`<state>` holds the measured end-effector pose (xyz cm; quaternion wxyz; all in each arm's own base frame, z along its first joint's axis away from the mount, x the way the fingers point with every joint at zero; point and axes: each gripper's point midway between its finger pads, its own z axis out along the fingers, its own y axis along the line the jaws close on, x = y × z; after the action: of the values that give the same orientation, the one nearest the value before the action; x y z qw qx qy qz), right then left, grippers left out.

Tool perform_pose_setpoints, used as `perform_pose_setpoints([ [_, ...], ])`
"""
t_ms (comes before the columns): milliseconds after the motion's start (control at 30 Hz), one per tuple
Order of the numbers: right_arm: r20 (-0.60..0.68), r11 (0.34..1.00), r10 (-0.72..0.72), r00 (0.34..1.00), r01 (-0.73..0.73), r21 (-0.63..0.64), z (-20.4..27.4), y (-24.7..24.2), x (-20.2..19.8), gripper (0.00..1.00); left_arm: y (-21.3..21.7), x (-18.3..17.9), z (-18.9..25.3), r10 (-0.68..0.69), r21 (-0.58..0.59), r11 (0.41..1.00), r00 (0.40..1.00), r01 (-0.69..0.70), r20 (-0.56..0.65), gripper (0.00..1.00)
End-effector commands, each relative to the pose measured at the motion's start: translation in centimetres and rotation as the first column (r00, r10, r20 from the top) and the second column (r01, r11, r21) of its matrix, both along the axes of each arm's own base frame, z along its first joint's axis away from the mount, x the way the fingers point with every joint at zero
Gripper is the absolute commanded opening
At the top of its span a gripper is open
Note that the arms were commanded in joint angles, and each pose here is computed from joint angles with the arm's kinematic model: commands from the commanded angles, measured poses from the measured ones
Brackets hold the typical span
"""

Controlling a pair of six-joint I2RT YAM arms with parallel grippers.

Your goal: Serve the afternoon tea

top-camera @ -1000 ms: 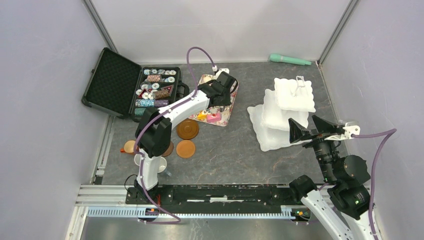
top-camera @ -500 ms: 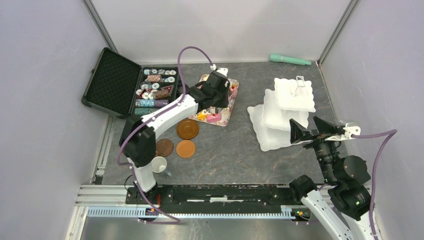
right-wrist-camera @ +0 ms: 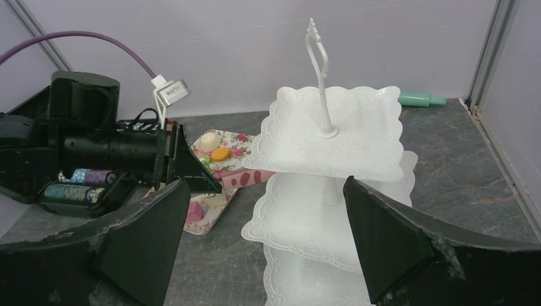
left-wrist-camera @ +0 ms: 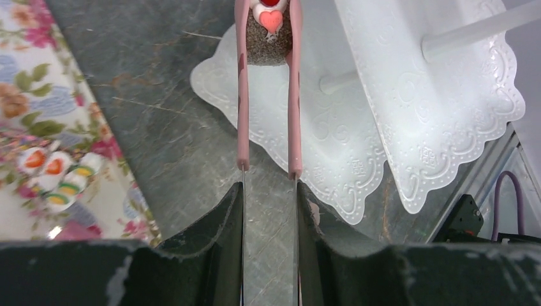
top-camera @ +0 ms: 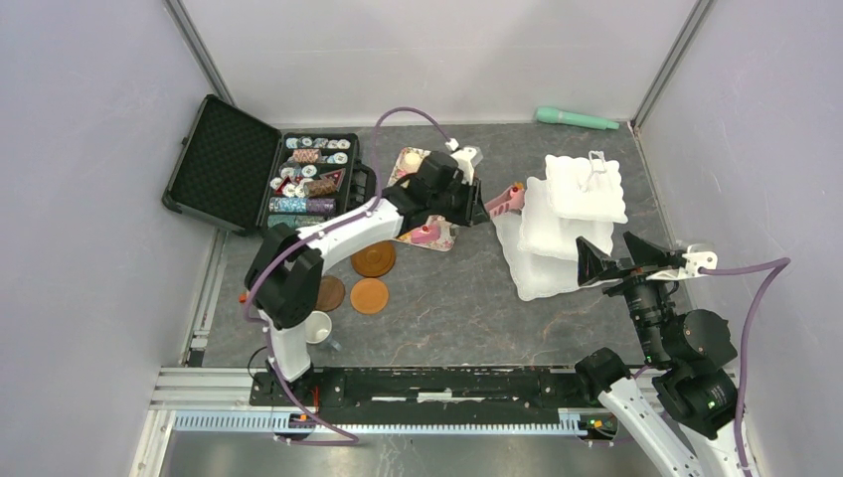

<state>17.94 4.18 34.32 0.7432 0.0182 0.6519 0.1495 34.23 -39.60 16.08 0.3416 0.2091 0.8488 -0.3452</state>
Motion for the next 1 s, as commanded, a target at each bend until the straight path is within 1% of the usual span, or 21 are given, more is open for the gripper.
perform_pose_setpoints([
  [0,0.036,0.999,-0.012,0.999,0.011,0.043,1.5,-0.6,-0.7,0.98,-4.4,-1.1,0.5,-0.091,-0.09,0.992,0.996,0.093,0.021,0.33],
  [167,0.034,0.999,-0.015,0.999,0.013,0.046,1.4,-0.7,-0.7,0.98,-6.3,-1.9,-1.7,-0.117,-0.061,0.991,0.993,0.117,-0.001,0.34],
  [333,0.031,0.999,-0.023,0.999,0.022,0.04,1.3,-0.8,-0.7,0.98,-7.1,-1.7,-2.4,-0.109,-0.045,0.993,0.994,0.11,0.016,0.35],
  [433,0.029,0.999,-0.023,0.999,0.022,0.038,1.3,-0.8,-0.7,0.98,-7.1,-1.6,-2.5,-0.098,-0.037,0.994,0.995,0.099,0.027,0.39],
  [567,0.025,0.999,-0.019,1.0,0.018,0.038,1.0,-0.7,-0.6,0.98,-7.0,-1.5,-2.2,-0.092,-0.037,0.995,0.995,0.093,0.026,0.51],
  [700,0.023,0.999,-0.015,1.0,0.014,0.041,0.9,-0.5,-0.6,0.98,-6.4,-1.8,-1.9,-0.091,-0.025,0.995,0.995,0.092,0.035,0.59],
  [967,0.021,0.999,-0.012,1.0,0.011,0.04,0.9,-0.5,-0.5,0.98,-4.8,-2.2,-0.7,-0.076,-0.004,0.997,0.995,0.076,0.071,0.59],
])
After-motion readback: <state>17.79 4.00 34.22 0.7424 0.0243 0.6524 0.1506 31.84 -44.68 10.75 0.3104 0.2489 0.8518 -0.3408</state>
